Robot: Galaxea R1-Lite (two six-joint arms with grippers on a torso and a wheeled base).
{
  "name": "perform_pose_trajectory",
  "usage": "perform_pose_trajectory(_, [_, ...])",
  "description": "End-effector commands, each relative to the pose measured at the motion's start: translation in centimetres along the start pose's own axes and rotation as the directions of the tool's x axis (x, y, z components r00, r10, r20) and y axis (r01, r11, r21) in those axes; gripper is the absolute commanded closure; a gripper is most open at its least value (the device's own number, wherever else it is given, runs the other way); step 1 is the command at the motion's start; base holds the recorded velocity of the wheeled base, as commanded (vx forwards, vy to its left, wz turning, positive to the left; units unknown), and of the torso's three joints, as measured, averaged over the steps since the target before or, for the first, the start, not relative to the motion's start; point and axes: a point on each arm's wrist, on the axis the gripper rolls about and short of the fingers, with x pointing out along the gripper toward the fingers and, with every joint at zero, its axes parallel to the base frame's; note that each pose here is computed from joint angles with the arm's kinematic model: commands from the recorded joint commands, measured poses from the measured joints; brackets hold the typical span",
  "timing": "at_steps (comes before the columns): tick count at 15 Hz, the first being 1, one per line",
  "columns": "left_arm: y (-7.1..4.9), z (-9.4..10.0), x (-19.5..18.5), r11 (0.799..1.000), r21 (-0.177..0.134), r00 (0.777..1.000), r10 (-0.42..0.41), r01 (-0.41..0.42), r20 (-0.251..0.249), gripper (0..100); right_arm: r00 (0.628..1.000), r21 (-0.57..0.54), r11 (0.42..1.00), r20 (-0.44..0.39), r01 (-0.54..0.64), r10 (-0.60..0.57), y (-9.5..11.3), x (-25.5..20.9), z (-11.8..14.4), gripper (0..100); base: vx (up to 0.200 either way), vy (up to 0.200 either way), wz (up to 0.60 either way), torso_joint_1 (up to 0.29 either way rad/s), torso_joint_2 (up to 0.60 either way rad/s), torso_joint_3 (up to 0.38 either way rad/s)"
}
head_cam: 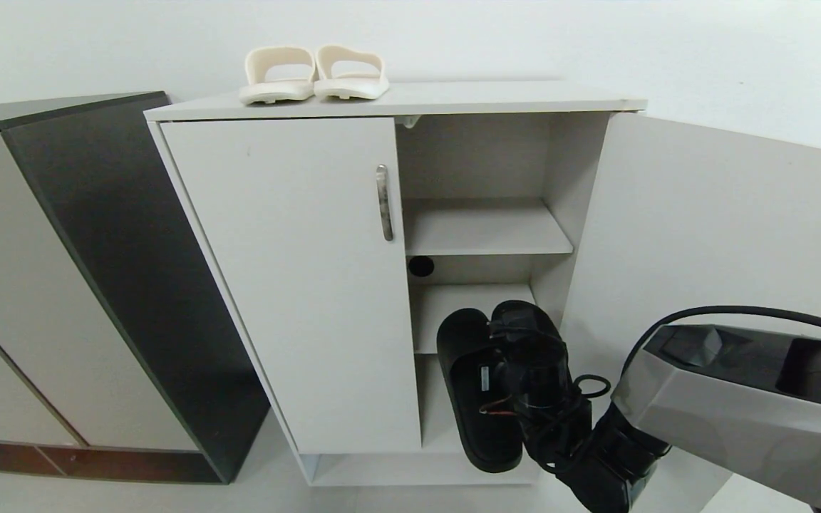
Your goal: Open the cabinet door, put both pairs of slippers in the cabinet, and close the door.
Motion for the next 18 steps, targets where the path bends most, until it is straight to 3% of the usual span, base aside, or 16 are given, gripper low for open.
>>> perform_pose_trajectory(1, [0.0,0.0,0.0,1.000,0.000,1.000,0.000,0.000,-0.001,100,1.000,0.018,1.000,-0.005,-0.014,0.014,0.8,0.5,-0.9,100,0.000,0.000,0.00,0.002,0.00,-0.110])
perform_pose_trajectory(11, [0.0,0.0,0.0,1.000,0.006,1.000,0.000,0.000,-0.001,100,0.998,0.035,0.999,0.060,-0.007,0.004,2.4,2.8,0.1,100,0.000,0.000,0.00,0.003,0.00,-0.190])
perform_pose_trajectory(13, [0.0,0.0,0.0,1.000,0.001,1.000,0.000,0.000,-0.001,100,0.995,0.056,0.998,0.090,0.033,-0.038,2.5,2.9,0.8,100,0.000,0.000,0.00,0.005,0.00,-0.202])
perform_pose_trajectory(15, [0.0,0.0,0.0,1.000,0.001,1.000,0.000,0.000,-0.001,100,0.994,0.002,0.999,0.103,0.036,-0.036,2.1,2.0,1.6,100,0.000,0.000,0.00,0.002,0.00,-0.200])
perform_pose_trajectory(18, [0.0,0.0,0.0,1.000,0.001,1.000,0.000,0.000,-0.001,100,0.984,0.036,0.999,0.172,0.033,-0.039,2.1,1.9,2.1,100,0.000,0.000,0.00,0.001,0.00,-0.180])
